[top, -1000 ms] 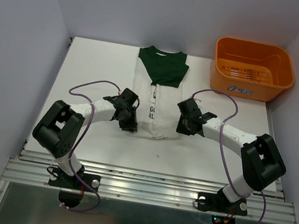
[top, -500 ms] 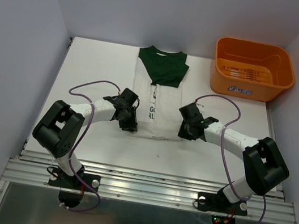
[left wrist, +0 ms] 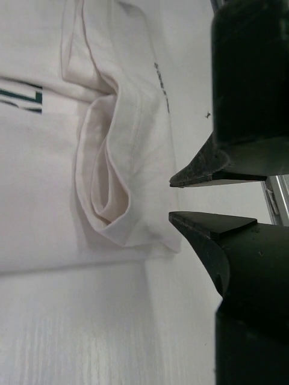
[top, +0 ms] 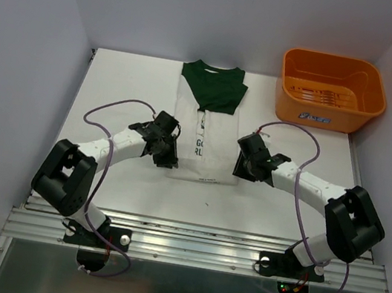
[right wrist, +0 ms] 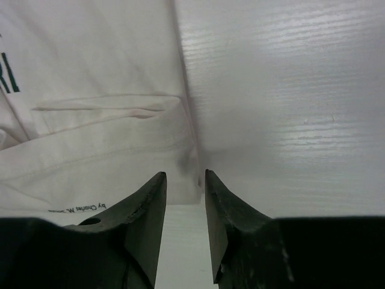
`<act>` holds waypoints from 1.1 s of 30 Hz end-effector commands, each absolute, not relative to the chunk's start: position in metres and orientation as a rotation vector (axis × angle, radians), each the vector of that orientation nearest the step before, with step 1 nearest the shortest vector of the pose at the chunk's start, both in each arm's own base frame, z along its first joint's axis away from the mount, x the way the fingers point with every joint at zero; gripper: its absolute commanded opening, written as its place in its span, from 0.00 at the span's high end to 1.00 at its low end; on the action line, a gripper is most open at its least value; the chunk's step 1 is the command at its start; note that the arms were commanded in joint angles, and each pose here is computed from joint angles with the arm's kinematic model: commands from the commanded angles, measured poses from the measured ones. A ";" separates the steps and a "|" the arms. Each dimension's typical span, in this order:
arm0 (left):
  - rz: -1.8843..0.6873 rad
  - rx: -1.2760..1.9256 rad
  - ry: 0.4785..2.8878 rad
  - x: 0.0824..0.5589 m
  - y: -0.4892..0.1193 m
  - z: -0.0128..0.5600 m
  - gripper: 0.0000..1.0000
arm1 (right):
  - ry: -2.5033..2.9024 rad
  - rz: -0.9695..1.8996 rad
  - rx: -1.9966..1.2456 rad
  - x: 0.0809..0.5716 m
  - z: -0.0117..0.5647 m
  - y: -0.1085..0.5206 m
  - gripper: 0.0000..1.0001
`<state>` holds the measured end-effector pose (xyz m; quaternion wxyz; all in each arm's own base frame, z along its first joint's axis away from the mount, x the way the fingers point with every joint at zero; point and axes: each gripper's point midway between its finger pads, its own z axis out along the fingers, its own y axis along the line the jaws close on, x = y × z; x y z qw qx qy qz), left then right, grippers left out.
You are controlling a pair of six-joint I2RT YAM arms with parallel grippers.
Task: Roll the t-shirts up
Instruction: Roll the T-shirt to the center of the board.
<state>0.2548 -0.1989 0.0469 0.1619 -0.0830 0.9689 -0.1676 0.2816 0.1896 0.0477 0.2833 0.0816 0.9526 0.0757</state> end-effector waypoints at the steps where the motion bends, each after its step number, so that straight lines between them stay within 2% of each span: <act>1: -0.516 -0.193 2.651 0.275 -0.204 0.087 0.66 | 2.427 0.274 0.206 0.307 0.088 0.205 0.64; 6: -0.523 -0.205 2.668 0.283 -0.211 0.073 0.71 | 2.455 0.258 0.208 0.314 0.078 0.212 0.83; 10: -0.475 -0.214 2.693 0.289 -0.209 0.058 0.77 | 2.468 0.217 0.203 0.322 0.068 0.214 0.91; 22: -0.316 -0.265 2.759 0.292 -0.186 0.021 0.80 | 2.529 0.091 0.174 0.325 0.031 0.203 0.92; 33: -0.359 -0.232 2.619 0.306 -0.177 0.092 0.78 | 2.373 0.249 0.165 0.339 0.114 0.213 0.88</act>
